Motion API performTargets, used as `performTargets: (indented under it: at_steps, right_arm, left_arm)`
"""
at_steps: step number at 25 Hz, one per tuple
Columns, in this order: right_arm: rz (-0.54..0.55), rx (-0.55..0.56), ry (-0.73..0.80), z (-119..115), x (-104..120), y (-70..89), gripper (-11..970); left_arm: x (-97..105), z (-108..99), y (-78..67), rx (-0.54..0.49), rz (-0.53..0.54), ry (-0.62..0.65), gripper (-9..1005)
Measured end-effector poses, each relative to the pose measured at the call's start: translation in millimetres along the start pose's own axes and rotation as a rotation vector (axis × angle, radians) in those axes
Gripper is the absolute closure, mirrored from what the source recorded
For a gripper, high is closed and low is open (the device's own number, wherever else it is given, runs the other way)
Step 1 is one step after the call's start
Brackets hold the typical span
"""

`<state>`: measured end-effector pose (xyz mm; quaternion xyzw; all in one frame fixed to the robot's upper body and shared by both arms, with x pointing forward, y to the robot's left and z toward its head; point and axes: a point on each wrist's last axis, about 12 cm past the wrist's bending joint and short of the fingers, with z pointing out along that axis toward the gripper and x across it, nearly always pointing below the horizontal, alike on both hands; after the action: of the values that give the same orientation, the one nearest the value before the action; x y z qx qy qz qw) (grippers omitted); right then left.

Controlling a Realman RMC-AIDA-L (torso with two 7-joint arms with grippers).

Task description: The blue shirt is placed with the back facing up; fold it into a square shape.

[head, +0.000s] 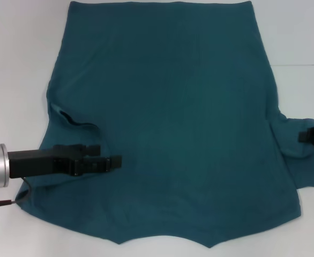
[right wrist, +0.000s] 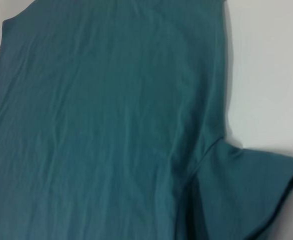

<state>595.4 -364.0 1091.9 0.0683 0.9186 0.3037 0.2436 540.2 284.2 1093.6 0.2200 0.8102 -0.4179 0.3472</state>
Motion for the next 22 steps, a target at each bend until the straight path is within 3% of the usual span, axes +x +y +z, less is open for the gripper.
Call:
performTargets:
  at_steps: [9,22]
  right_arm:
    - [-0.003,0.014,0.007,-2.6,0.0,-3.0,952]
    - [-0.092,0.078,-0.053,-13.7,-6.8,-11.6,953]
  left_arm:
    - [1.4,-0.6,0.1,-0.001,-0.004,0.000,46]
    - [4.7,-2.2,0.5,-0.004,-0.012,0.001,46]
